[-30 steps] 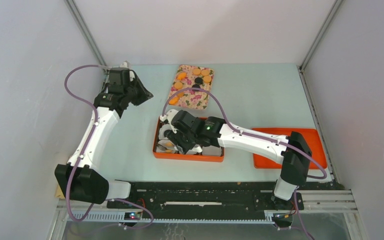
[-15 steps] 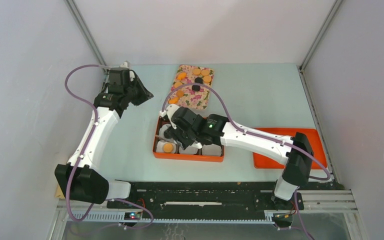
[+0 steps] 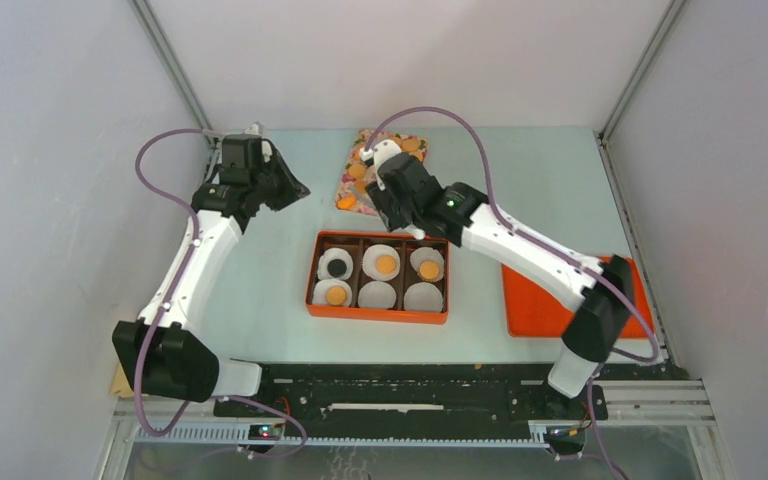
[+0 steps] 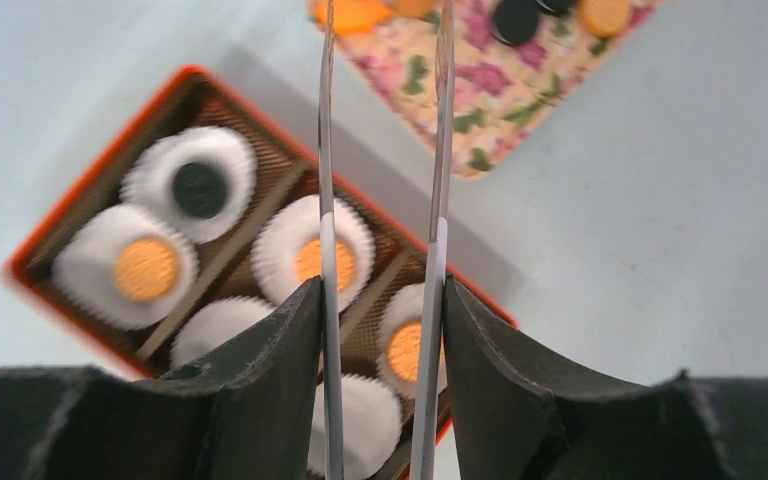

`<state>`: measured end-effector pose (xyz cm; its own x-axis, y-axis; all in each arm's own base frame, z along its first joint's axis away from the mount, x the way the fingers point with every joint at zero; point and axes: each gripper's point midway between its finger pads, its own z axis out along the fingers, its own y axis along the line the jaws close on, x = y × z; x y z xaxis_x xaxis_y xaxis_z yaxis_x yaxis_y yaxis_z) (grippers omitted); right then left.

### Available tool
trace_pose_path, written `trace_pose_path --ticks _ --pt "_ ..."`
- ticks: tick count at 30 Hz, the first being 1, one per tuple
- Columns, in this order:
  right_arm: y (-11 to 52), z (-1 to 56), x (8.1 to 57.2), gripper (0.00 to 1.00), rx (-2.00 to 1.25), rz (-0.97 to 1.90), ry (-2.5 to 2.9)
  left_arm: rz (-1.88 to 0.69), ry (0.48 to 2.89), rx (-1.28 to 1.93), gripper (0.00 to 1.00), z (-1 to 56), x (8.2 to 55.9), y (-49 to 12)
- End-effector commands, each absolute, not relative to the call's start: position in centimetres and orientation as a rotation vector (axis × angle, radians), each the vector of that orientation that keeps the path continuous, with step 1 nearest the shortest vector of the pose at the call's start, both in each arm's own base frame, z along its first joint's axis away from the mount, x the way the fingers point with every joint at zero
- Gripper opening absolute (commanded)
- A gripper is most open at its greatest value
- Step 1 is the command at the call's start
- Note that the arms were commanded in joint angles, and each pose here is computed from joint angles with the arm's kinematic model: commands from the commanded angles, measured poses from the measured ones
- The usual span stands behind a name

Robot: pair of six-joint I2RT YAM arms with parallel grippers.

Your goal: Pack the cookies

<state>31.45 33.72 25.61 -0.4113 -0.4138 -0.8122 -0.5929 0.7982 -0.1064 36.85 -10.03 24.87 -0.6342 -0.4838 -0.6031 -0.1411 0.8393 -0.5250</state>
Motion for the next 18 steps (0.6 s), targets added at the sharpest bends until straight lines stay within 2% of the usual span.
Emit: trace_pose_path --ticks 1,8,18 --pt "32.1 23.7 37.7 0.51 -0.604 0.123 2.085 -0.580 2.180 -0.415 0.00 26.5 37.7 -10.2" --pt "30.8 20.2 43.4 0.51 -0.527 0.089 2.158 -0.577 2.186 -0.415 0.00 26.3 37.9 -10.2" --pt "30.5 16.6 48.2 0.52 -0.483 0.076 2.213 -0.576 2.193 -0.425 0.01 26.0 38.1 -10.2"
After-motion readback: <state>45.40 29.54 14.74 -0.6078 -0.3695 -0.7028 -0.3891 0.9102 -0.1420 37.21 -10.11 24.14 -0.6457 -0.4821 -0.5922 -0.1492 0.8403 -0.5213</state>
